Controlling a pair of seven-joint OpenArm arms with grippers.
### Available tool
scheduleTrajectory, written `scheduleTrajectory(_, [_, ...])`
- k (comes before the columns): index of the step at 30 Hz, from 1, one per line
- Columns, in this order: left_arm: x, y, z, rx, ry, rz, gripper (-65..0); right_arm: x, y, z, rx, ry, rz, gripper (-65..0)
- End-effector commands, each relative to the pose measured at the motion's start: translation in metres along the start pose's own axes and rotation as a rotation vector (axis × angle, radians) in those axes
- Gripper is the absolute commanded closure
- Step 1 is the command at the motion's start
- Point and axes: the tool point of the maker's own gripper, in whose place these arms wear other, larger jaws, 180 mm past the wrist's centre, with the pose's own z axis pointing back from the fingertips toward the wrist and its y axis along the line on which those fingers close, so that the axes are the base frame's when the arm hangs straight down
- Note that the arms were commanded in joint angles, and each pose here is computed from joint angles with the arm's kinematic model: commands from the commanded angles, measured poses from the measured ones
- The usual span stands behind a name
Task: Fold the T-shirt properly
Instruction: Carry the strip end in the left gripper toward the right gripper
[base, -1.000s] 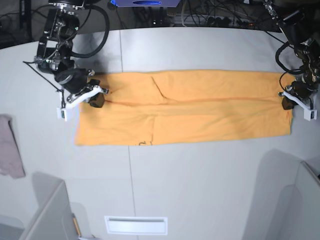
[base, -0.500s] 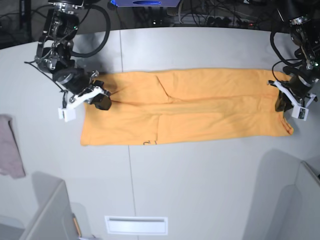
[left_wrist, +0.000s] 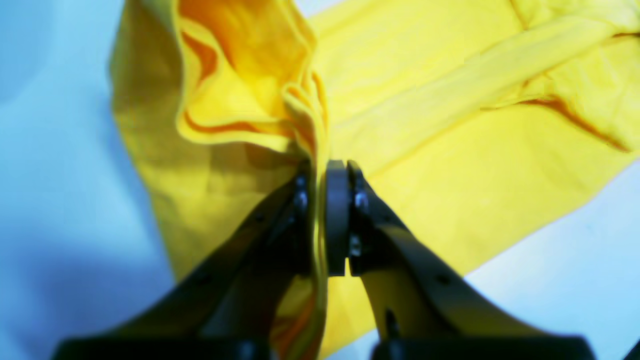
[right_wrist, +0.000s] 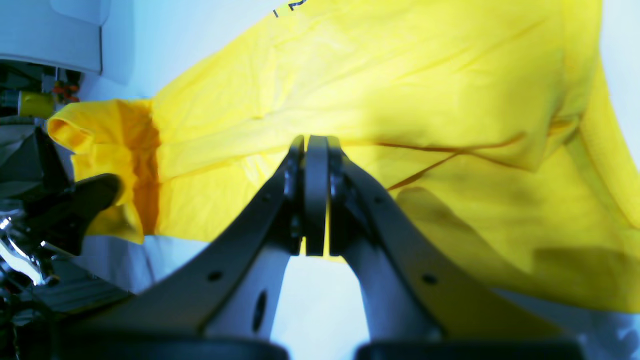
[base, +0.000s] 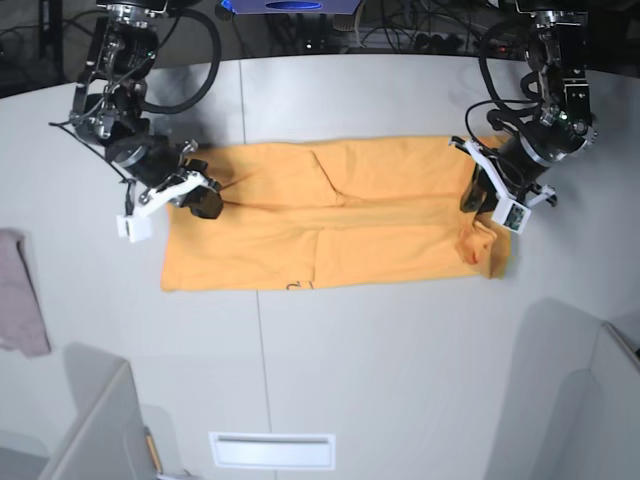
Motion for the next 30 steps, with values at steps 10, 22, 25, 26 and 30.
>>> scheduleTrajectory(10, [0.031, -0.043, -0.025, -0.102, -0.058, 0.014, 0.0, 0.01, 0.005, 0.002, 0.019, -0.033, 0.009, 0.0])
scheduleTrajectory(22, [0.054, -0.066, -0.04, -0.15, -0.094, 0.049, 0.0, 0.011, 0.005, 0.002, 0.02, -0.036, 0.009, 0.0])
scheduleTrajectory(25, [0.046, -0.083, -0.049, -0.199, -0.06, 0.04, 0.0, 0.012, 0.006, 0.002, 0.021, -0.038, 0.009, 0.0])
scheduleTrajectory(26, [0.047, -0.085, -0.052, -0.198, -0.057, 0.052, 0.0, 0.012, 0.006, 0.002, 0.02, -0.038, 0.008, 0.0])
scheduleTrajectory(30, [0.043, -0.089, -0.064, -0.192, -0.026, 0.106, 0.0, 0.012, 0.006, 0.002, 0.02, -0.038, 0.008, 0.0])
